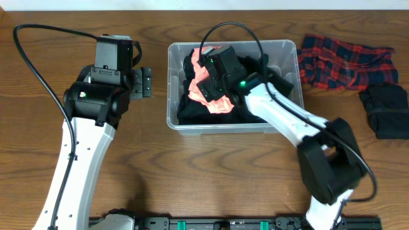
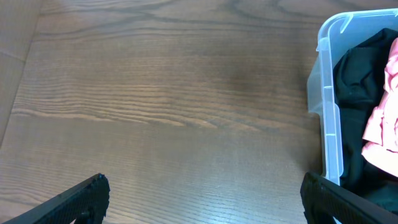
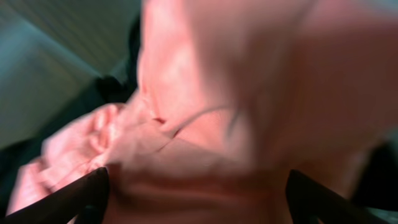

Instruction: Pack container

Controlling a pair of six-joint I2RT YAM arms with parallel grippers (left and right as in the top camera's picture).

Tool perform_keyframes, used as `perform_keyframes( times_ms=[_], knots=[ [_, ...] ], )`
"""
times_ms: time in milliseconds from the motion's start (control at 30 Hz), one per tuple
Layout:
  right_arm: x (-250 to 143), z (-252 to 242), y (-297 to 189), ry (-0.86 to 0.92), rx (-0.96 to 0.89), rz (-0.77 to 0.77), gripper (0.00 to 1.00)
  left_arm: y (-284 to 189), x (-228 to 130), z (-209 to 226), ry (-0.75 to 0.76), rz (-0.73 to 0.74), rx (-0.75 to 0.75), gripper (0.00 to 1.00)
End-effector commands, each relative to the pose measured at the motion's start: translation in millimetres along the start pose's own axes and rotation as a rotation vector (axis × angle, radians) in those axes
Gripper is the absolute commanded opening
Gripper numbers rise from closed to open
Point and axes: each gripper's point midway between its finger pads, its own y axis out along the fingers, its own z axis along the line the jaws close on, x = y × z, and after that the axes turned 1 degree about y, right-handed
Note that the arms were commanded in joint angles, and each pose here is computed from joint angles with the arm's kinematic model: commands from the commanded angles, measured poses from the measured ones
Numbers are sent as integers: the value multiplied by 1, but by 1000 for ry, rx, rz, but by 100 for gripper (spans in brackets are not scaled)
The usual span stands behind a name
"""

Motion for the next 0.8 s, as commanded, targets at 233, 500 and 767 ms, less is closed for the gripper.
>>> perform_keyframes(
  times_ms=[233,500,767],
  knots=[
    [34,-68,-97,77,-210,-107,93,-4,5,5,2,-14,15,98],
    [-27,-119,-82,192,-273,102,94,-4,5,5,2,-14,15,98],
    [-90,-118,-27,250,-158,306,95,-4,5,5,2,-14,15,98]
  ],
)
